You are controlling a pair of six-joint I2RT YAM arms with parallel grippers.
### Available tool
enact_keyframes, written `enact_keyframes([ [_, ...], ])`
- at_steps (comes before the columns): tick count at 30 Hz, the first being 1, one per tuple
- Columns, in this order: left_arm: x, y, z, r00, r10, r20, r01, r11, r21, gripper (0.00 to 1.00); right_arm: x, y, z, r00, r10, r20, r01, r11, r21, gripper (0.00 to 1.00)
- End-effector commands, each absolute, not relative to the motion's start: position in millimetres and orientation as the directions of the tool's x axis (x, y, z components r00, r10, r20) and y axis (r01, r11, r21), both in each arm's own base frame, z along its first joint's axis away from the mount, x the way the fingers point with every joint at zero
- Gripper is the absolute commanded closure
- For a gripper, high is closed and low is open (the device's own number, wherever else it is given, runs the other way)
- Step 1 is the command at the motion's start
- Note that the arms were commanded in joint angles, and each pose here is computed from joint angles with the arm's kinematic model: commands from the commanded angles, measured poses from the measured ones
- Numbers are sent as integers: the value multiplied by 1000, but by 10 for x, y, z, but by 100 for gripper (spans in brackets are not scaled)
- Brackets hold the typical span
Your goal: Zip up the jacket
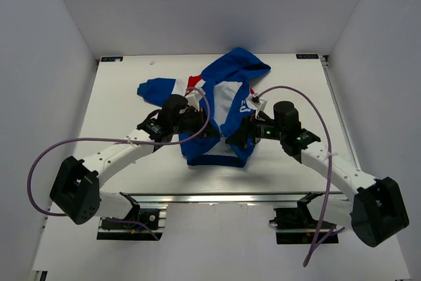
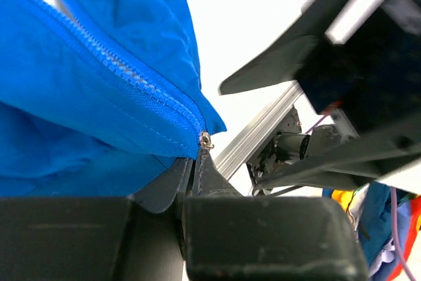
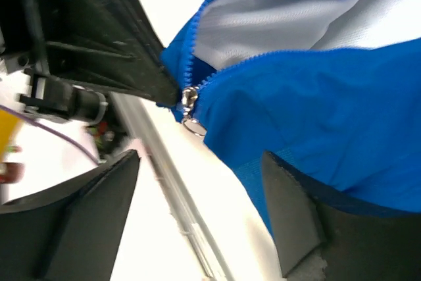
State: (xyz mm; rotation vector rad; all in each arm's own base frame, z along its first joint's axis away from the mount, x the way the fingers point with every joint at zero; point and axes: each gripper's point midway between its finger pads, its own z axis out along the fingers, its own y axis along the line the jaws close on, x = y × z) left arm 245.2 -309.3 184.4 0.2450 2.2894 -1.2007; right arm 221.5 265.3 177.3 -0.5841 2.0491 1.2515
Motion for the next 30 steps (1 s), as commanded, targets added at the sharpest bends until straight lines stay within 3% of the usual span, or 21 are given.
enact_keyframes([
  [1,2509,-3076,1946,-856,-128,-502,330,612,-719,100,2237,2551,1865,-597,-90,-797,-717,504,481,19],
  [2,2508,-3051,1918,-865,-133,-484,304,628,-716,100,2193,2489,1818,-581,-130,-804,-728,526,441,13],
  [6,2569,-3055,2020,-875,-189,-445,236,636,-735,100,2343,2320,1771,-469,-199,-860,-673,711,202,12],
  [14,2646,-3162,2072,-935,-160,-316,130,674,-727,100,2293,2469,1923,-257,-390,-884,-584,792,-179,11],
  [20,2539,-3228,2078,-957,-145,-252,109,626,-773,100,2313,2605,2036,-181,-388,-904,-519,818,-247,12],
  [30,2537,-3159,2185,-941,-183,-283,111,626,-772,100,2281,2806,1974,-149,-463,-874,-558,769,-312,28],
])
